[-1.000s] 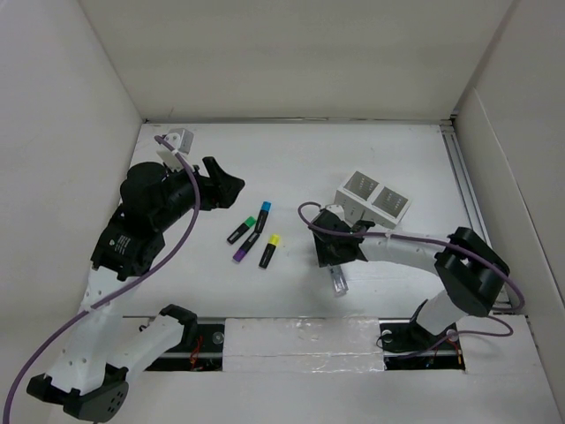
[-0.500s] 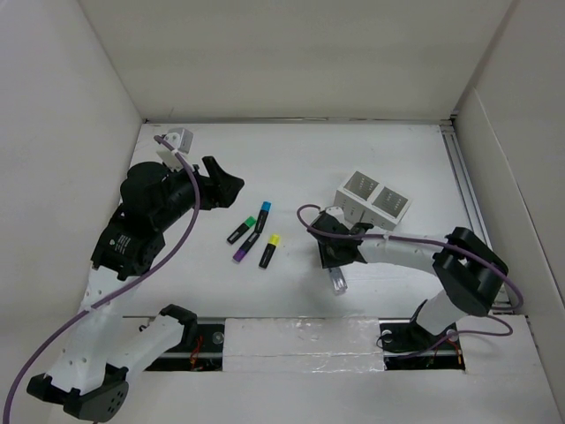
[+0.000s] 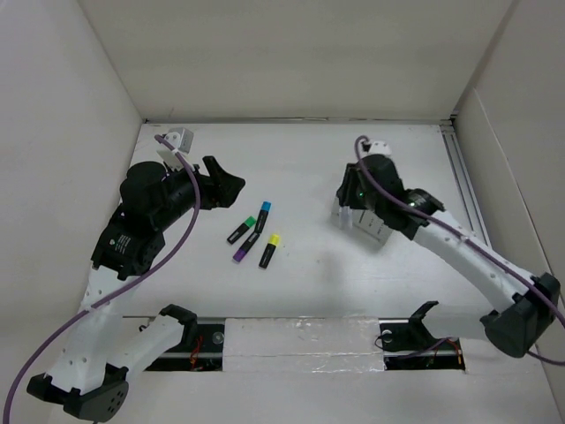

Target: Organize the desk

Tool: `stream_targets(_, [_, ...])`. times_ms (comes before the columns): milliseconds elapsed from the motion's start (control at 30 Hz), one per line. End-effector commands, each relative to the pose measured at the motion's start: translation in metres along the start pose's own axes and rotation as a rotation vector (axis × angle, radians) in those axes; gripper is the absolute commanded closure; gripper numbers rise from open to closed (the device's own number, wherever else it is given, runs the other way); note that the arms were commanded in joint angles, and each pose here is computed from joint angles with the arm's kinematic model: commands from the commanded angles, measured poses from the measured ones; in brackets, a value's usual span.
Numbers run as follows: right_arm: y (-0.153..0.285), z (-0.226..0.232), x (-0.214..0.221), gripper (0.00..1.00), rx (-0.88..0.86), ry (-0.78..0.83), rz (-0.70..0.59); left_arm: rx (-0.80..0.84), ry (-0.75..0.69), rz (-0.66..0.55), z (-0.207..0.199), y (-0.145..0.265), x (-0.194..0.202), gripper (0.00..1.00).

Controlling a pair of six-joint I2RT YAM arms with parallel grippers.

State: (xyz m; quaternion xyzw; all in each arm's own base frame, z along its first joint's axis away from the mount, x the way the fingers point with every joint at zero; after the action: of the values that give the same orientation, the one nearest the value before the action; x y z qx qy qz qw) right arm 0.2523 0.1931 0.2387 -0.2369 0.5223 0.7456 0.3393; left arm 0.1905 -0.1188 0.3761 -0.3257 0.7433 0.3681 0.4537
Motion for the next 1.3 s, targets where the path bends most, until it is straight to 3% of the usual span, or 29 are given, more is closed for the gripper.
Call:
stream_targets(0, [0.03,-0.008,-0.06,1.0,-0.02,-0.042,-0.176,0.047,-0.006,-0.043,-0.007,-0.002,-0.009,0.29])
stream_targets(167, [0.044,-0.064,-0.124,1.0,0.129,-0.194,-0.432,0.063,0.004,-0.033,-0.007,-0.006,-0.004,0.29])
stream_targets(400, [0.026,-0.113,-0.145,1.0,0.263,-0.314,-0.665,0.089,0.011,-0.017,-0.009,-0.007,0.001,0.3])
stream_targets(733, [-0.003,-0.14,-0.125,1.0,0.376,-0.302,-0.705,0.084,0.025,0.005,-0.008,-0.002,0.01,0.3])
stream_targets(1000, [-0.025,-0.142,-0.085,1.0,0.429,-0.279,-0.626,0.096,0.037,0.018,-0.009,-0.009,0.01,0.31])
stream_targets(1200, [-0.017,-0.133,-0.073,0.76,0.411,-0.273,-0.629,0.089,0.045,0.011,-0.007,-0.012,0.01,0.31])
stream_targets(1267, [-0.013,-0.132,-0.069,0.6,0.424,-0.26,-0.609,0.09,0.045,0.012,-0.007,-0.014,0.011,0.31])
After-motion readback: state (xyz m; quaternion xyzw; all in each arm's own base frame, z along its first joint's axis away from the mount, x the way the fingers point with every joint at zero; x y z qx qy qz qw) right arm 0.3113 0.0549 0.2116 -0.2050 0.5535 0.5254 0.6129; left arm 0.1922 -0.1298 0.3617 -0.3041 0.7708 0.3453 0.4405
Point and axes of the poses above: each gripper's point midway between its finger pads, its own y axis back along the fingers, its own z axis along the line the jaws close on, x = y × z, the point moved 6 cm from there along y, back along the fingers, and after that the axes turned 9 degrees about -y, right-handed, at the moved point
